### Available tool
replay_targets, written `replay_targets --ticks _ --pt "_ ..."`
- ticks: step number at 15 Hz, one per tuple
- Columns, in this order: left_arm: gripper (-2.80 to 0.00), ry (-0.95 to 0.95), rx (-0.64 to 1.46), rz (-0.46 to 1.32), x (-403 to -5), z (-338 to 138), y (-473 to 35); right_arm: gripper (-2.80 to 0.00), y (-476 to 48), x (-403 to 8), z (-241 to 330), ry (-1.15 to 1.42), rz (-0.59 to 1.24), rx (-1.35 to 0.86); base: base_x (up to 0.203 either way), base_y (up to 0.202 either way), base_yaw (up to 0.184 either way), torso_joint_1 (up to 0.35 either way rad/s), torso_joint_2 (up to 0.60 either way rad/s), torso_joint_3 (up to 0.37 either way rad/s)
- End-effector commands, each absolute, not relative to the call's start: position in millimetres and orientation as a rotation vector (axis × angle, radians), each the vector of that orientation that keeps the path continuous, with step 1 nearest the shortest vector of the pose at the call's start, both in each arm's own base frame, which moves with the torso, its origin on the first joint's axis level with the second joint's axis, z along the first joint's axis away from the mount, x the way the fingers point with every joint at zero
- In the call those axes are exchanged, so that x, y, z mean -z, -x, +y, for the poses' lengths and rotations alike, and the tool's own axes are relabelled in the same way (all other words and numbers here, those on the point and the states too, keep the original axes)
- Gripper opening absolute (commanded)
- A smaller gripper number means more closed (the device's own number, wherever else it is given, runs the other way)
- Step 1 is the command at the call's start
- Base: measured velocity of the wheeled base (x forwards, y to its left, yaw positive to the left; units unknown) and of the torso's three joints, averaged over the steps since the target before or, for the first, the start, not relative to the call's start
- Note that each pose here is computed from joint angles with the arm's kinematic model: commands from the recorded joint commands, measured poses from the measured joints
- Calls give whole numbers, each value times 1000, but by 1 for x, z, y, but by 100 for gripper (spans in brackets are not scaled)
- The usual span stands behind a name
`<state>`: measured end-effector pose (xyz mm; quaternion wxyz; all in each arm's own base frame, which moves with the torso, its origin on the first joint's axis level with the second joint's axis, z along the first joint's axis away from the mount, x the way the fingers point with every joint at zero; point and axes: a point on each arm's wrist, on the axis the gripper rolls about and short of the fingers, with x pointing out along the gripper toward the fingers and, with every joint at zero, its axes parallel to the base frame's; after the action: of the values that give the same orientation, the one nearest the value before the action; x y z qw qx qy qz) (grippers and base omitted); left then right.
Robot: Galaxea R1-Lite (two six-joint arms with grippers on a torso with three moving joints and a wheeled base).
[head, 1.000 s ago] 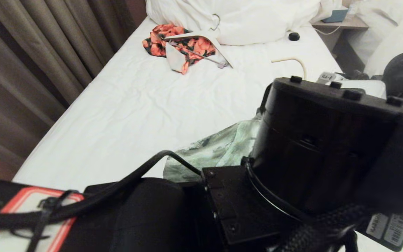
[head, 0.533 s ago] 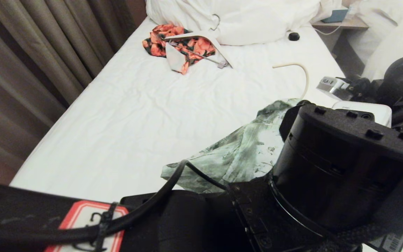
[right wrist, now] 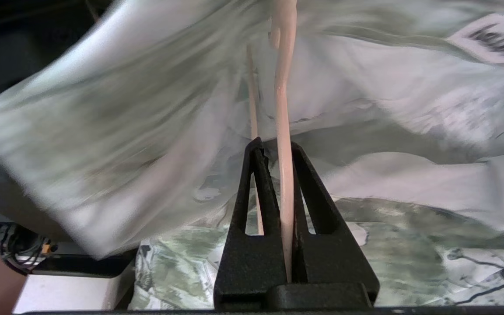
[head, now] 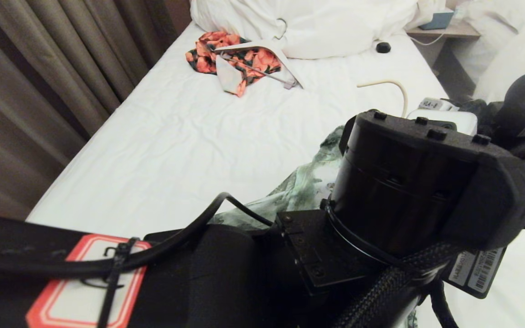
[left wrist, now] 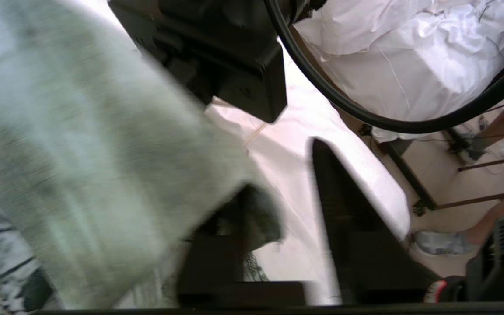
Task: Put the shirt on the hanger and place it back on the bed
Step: Hook one side of the shirt onto the hanger
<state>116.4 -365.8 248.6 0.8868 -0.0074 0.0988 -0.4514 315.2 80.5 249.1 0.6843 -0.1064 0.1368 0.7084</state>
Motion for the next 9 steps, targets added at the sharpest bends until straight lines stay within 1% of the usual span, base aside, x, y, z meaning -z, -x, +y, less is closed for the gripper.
replay_targets --ticks 1,5,6,8,9 --pt "0 24 937 192 -253 -366 -117 -280 -311 -250 79 234 303 -1592 0 0 0 0 0 0" --pt "0 0 934 214 -246 -366 -116 -280 -313 -250 77 247 286 -1584 0 0 0 0 0 0" --pt "0 -39 928 247 -240 -361 -112 -280 -314 -251 76 252 271 -1579 0 0 0 0 0 0" --pt "0 -165 942 355 -214 -352 -91 -280 -315 -255 71 238 219 -1578 0 0 0 0 0 0" --pt "0 -195 936 366 -209 -351 -83 -280 -314 -257 70 231 203 -1581 0 0 0 0 0 0"
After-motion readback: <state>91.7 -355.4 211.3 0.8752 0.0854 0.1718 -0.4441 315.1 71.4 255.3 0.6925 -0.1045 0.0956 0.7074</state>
